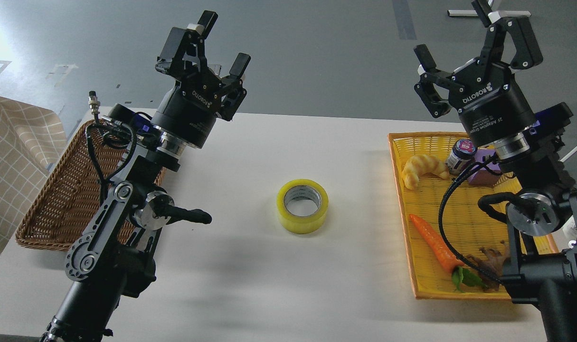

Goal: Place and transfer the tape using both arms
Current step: 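Withdraw the right gripper upward above the tray, then reach the left gripper to the tape roll and grasp its rim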

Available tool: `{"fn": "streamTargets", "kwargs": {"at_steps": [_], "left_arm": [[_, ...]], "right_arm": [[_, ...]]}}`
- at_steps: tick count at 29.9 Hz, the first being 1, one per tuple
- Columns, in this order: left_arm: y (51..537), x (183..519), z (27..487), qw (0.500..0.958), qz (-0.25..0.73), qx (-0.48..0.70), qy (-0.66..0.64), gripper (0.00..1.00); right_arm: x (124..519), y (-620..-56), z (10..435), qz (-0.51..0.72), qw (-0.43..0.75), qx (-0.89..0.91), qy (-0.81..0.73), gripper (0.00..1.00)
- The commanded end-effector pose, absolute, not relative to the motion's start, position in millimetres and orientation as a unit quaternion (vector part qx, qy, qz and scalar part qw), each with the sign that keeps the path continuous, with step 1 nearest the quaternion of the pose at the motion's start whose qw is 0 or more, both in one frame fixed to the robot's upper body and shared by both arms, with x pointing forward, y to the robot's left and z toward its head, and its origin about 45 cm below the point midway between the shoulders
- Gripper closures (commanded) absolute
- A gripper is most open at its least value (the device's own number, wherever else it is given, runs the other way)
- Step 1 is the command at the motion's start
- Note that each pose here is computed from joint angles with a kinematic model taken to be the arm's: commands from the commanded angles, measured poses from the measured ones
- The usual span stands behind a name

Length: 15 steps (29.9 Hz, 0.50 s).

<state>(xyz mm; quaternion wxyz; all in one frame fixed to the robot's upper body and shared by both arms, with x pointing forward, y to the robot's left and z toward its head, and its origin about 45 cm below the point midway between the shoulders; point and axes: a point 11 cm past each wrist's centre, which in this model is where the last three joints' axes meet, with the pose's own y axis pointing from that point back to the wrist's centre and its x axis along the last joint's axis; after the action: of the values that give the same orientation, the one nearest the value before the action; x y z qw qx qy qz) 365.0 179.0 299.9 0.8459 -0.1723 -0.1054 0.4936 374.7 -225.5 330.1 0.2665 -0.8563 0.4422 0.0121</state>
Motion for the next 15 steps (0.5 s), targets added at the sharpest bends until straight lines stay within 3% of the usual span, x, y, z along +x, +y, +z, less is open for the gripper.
{"fn": "streamTargets", "kwargs": {"at_steps": [1, 5, 11, 15], "left_arm": [[154.1, 358.3, 289.5, 0.863, 0.468, -0.114, -0.155, 0.02], [132.4, 343.2, 259.0, 0.873, 0.420, 0.007, -0.248, 0.02], [122.7, 338.7, 242.5, 0.843, 0.397, 0.101, -0.348, 0.02], [130.0, 344.9, 216.7, 0.816, 0.410, 0.225, -0.340, 0.02]], "right_arm": [[374.3, -225.3, 332.2, 0.009, 0.269, -0.856, 0.441, 0.00], [371.0, -224.4, 340.3, -0.002, 0.273, -0.858, 0.436, 0.00], [370.8, -226.4, 341.7, -0.004, 0.274, -0.857, 0.437, 0.00], [371.1, -229.5, 342.8, -0.006, 0.276, -0.854, 0.440, 0.00]]}}
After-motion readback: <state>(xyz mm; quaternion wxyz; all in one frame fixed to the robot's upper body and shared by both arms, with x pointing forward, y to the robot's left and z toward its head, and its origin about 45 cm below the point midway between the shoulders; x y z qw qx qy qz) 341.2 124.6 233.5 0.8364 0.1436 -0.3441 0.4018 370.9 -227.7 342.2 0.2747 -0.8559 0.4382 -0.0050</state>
